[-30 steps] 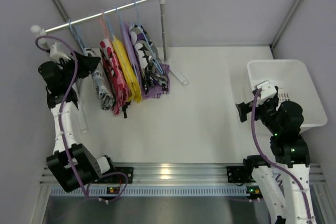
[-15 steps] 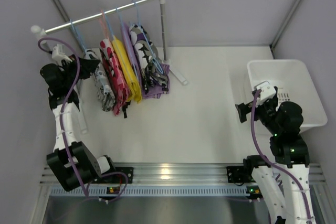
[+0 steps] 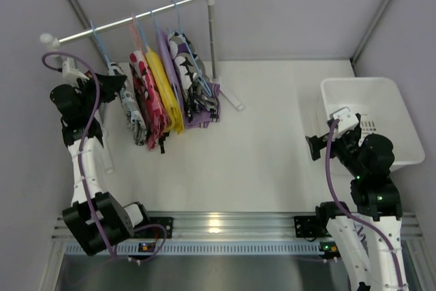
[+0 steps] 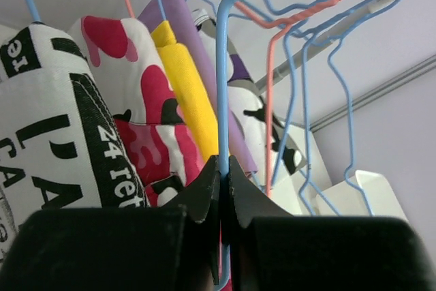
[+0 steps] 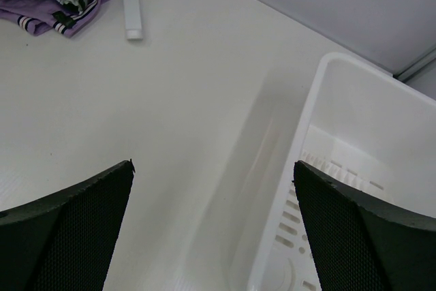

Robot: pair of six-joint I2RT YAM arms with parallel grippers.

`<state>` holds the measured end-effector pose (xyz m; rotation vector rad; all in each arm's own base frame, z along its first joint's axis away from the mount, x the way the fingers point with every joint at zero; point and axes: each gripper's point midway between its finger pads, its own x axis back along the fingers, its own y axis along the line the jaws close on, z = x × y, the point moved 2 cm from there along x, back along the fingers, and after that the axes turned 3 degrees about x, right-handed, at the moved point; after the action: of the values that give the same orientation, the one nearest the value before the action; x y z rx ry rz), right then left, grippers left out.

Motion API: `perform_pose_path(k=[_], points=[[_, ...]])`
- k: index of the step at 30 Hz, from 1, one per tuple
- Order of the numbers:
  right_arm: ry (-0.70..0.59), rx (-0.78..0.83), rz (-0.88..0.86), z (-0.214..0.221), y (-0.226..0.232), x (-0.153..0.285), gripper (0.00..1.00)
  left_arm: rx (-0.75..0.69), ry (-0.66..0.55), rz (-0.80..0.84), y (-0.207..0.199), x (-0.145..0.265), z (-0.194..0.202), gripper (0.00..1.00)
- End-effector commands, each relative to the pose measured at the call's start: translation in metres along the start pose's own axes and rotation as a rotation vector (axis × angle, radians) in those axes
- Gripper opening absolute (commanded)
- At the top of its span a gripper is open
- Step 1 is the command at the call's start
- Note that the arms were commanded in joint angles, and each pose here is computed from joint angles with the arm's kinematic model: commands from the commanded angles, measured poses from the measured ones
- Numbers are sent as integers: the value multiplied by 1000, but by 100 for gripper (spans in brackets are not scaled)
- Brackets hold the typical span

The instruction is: Remove the trousers from the hanger

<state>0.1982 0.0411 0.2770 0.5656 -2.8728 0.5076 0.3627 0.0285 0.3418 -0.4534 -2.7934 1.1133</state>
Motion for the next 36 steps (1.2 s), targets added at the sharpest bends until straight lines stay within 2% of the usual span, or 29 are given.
perform_pose_path(k=[1,9,18,19,26,30,32,36], points=[[-59,25,13,-13,-5,-3,99,-182,-230,159,-82,24,-63,0],[-63,25,13,-15,-7,-6,100,-146,-255,200,-133,49,-79,0],[-67,39,20,-15,-7,-2,100,-106,-173,163,-151,89,-37,0],[-69,40,21,-16,-7,-2,99,-67,-136,133,-145,91,-27,0],[-65,41,18,-13,-5,1,99,-42,18,165,-162,128,27,0],[-78,44,18,-14,-3,6,100,-148,114,268,-180,150,54,0],[-76,42,17,-13,-1,7,99,-185,191,372,-197,167,72,0],[-76,29,10,-10,2,11,100,-216,317,496,-216,192,94,0]])
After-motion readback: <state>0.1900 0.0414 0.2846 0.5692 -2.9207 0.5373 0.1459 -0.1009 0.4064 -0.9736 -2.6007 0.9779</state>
